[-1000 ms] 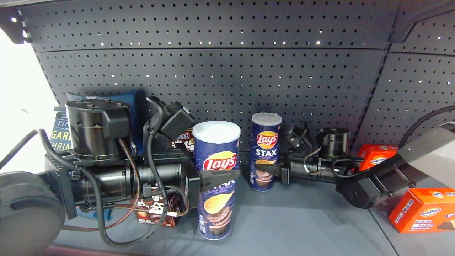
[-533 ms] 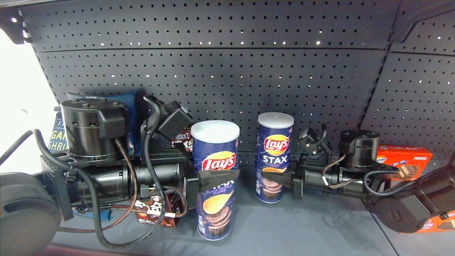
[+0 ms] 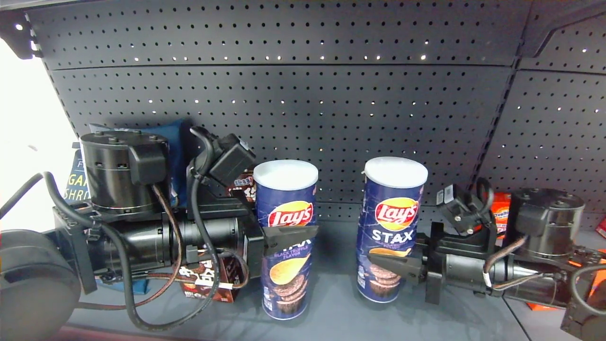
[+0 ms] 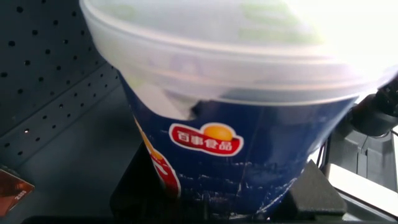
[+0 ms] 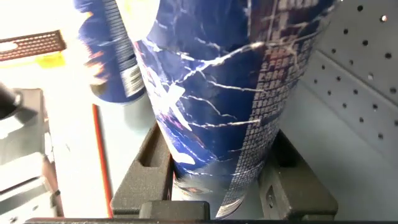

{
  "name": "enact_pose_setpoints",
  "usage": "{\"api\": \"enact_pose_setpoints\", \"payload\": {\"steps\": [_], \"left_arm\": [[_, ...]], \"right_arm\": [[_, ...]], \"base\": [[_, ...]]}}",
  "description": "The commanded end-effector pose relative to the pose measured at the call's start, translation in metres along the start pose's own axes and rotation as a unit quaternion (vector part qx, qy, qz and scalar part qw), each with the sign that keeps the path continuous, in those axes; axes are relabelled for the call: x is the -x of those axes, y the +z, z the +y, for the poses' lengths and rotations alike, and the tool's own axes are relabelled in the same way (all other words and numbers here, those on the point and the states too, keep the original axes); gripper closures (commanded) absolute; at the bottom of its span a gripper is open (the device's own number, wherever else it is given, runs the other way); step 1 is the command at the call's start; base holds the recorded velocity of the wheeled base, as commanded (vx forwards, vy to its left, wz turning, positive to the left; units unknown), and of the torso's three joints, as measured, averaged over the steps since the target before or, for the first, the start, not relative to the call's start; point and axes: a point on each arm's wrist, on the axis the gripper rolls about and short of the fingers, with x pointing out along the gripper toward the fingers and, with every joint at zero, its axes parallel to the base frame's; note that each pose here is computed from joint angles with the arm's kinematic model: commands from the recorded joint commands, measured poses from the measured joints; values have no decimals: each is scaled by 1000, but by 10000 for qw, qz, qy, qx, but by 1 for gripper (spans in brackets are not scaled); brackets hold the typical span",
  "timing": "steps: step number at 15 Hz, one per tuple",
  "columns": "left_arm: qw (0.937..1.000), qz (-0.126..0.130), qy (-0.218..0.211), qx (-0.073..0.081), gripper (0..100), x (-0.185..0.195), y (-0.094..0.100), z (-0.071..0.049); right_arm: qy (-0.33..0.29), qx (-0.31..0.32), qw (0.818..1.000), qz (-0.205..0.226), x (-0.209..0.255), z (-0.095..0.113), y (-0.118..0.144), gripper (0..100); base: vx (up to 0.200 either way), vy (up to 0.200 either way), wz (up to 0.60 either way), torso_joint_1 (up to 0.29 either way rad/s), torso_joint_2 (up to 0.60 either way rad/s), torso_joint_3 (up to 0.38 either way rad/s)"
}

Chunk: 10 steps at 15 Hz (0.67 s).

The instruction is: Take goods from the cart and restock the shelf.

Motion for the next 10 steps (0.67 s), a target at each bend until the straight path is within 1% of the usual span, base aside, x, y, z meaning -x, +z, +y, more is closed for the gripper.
{"api": "enact_pose_setpoints", "payload": {"steps": [1, 6, 10], "left_arm": [[10000, -1, -9, -2, 100, -1, 0, 0], [10000, 19, -9, 10, 100, -1, -1, 0], [10000, 12, -9, 6, 100, -2, 0, 1]], "right_arm": [[44, 52, 10000, -62, 15, 12, 0, 100], [161, 60, 9998, -108, 18, 21, -11, 100], [182, -23, 9998, 38, 15, 22, -23, 100]], "base": [[0, 0, 0, 0, 0, 0], [0, 0, 0, 0, 0, 0], [0, 0, 0, 0, 0, 0]]}}
